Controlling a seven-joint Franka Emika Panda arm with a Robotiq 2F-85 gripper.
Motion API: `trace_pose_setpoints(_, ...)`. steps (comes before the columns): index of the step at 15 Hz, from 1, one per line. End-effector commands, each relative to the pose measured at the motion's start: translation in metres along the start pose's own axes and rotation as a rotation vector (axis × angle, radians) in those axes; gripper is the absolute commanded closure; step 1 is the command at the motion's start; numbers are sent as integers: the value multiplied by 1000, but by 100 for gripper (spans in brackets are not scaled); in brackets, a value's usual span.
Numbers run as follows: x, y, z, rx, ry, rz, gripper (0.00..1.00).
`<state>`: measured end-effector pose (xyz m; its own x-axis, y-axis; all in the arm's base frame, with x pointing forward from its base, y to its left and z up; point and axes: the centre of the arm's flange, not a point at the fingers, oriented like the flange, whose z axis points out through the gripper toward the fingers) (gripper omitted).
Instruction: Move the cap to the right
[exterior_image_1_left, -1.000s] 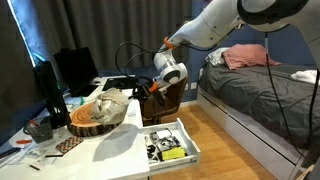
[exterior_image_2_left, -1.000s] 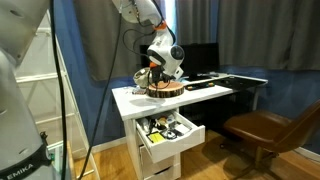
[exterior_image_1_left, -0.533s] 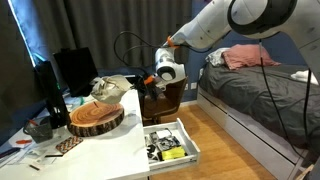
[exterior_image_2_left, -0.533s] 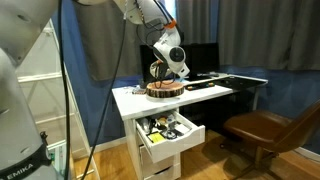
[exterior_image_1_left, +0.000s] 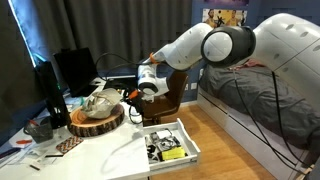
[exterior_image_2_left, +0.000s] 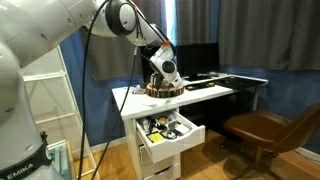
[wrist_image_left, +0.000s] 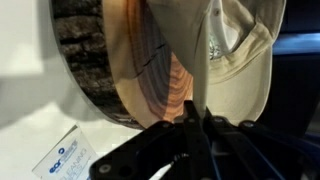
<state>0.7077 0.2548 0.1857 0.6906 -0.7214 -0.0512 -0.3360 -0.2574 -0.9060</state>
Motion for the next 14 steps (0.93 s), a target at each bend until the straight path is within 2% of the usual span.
trace_pose_setpoints(1, -4, -2, 52, 4, 28, -3, 99)
trace_pose_setpoints(4, -9, 1, 67, 11, 44, -6, 99)
trace_pose_setpoints(5, -10, 0, 71, 23, 34, -15, 90)
trace_pose_setpoints(6, -11, -1, 74, 36, 25, -22, 69)
trace_pose_setpoints(9, -15, -11, 71, 12, 2, -97, 50)
trace_pose_setpoints(14, -20, -26, 22, -141, -74, -239, 13)
